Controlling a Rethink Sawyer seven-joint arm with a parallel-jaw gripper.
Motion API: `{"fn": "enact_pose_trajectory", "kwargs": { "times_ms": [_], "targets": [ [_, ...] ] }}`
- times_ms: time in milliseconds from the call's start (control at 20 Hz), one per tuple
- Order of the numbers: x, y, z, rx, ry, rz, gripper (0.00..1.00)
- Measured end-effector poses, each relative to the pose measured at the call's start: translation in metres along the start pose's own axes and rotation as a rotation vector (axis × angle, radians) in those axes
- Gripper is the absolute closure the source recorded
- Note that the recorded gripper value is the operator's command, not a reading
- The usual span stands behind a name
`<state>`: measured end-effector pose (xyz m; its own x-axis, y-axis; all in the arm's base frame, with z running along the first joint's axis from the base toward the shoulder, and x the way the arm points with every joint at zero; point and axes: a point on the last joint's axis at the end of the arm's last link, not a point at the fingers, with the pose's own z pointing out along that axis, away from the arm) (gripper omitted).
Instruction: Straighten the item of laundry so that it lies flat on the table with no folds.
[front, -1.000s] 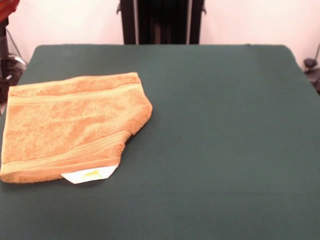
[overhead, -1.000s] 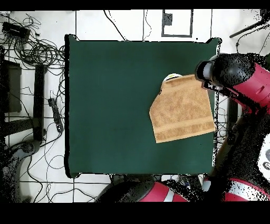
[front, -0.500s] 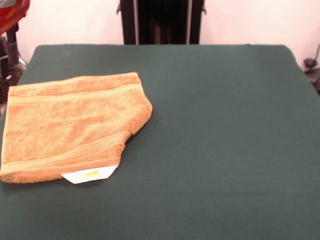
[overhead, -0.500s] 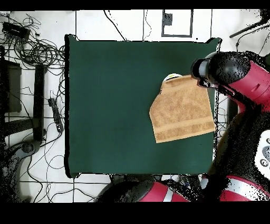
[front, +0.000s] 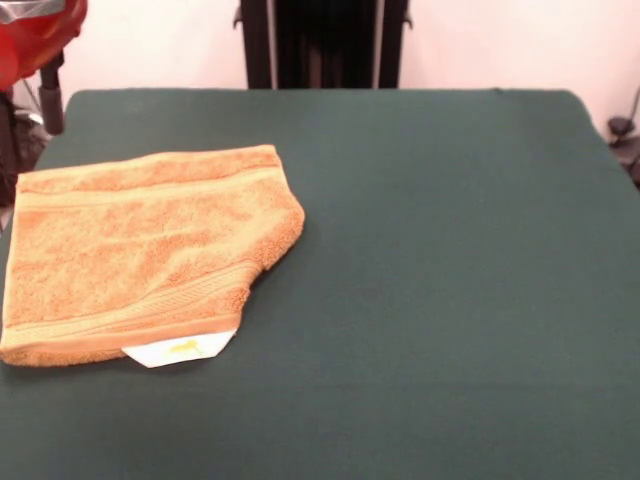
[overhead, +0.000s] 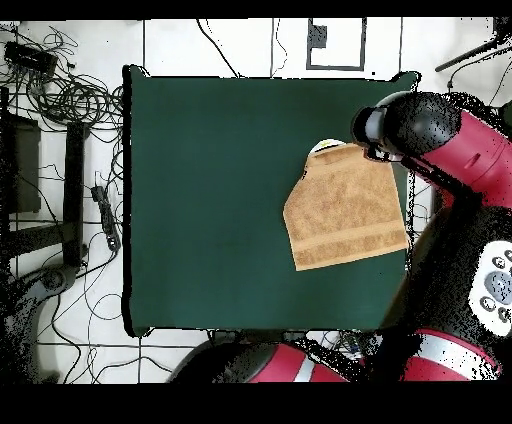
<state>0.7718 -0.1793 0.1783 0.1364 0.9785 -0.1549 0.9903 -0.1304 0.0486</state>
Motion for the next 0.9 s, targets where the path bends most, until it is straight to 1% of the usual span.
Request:
{"fn": "enact_pose_trajectory", "kwargs": {
  "times_ms": [200, 400, 500, 550, 700, 750, 900],
  "targets": [
    [0.012, 0.003, -0.002, -0.006, 0.014, -0.002, 0.00],
    [0.031, 0.006, -0.003, -0.011, 0.038, -0.006, 0.00],
    [0.041, 0.007, 0.000, -0.008, 0.051, -0.007, 0.00],
    [0.052, 0.007, 0.004, -0.004, 0.064, -0.010, 0.00],
    [0.062, 0.007, 0.009, 0.002, 0.075, -0.013, 0.00],
    [0.070, 0.007, 0.013, 0.007, 0.086, -0.014, 0.00],
    [0.082, 0.006, 0.020, 0.016, 0.098, -0.018, 0.00]
  ]
}}
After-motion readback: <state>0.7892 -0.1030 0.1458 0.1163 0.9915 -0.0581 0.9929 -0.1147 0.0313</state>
